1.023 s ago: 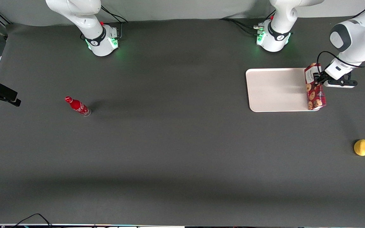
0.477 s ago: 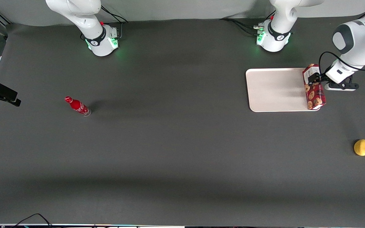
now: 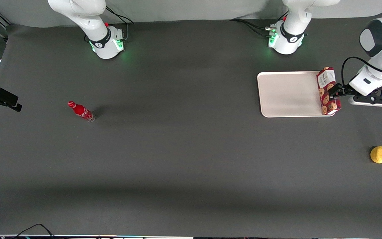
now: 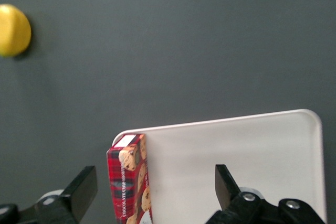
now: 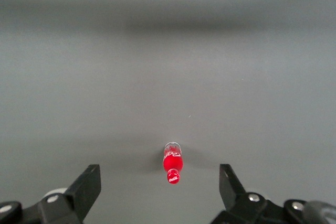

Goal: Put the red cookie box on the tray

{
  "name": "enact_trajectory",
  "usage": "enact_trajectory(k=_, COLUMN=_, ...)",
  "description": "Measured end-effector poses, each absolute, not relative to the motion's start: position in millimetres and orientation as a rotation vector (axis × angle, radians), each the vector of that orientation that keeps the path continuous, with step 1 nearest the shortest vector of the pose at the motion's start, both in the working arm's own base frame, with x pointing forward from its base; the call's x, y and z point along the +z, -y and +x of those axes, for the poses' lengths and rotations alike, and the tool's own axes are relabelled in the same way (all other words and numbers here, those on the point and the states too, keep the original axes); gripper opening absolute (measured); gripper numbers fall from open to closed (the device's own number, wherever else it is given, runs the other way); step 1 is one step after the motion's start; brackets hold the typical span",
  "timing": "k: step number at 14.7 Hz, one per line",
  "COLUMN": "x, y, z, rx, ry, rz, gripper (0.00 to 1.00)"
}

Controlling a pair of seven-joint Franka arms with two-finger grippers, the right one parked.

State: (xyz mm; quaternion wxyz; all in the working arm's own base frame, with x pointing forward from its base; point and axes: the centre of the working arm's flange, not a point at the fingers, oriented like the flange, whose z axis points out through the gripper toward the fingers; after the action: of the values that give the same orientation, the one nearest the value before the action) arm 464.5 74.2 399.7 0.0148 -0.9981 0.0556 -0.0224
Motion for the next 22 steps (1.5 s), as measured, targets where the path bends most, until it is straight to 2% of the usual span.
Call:
enact_trajectory(k=5, x=508, y=4, z=519, rx=-0.026, ry=-0.13, rz=-3.094, gripper=1.0)
enact_trajectory(k=8, x=561, y=36, z=550, rx=-0.081, ry=-0.151, rz=-3.087, gripper=1.0)
enact_trajectory(k=9, x=575, y=41, z=556, rx=-0.095, ry=-0.159, rz=-3.087, gripper=1.0)
enact_trajectory(k=13, x=630, y=53, z=562, rx=-0.048, ry=-0.139, rz=-3.098, gripper=1.0)
enact_trajectory(k=22, x=650, y=45, z=563, rx=-0.04, ry=-0.102, rz=-3.137, gripper=1.0)
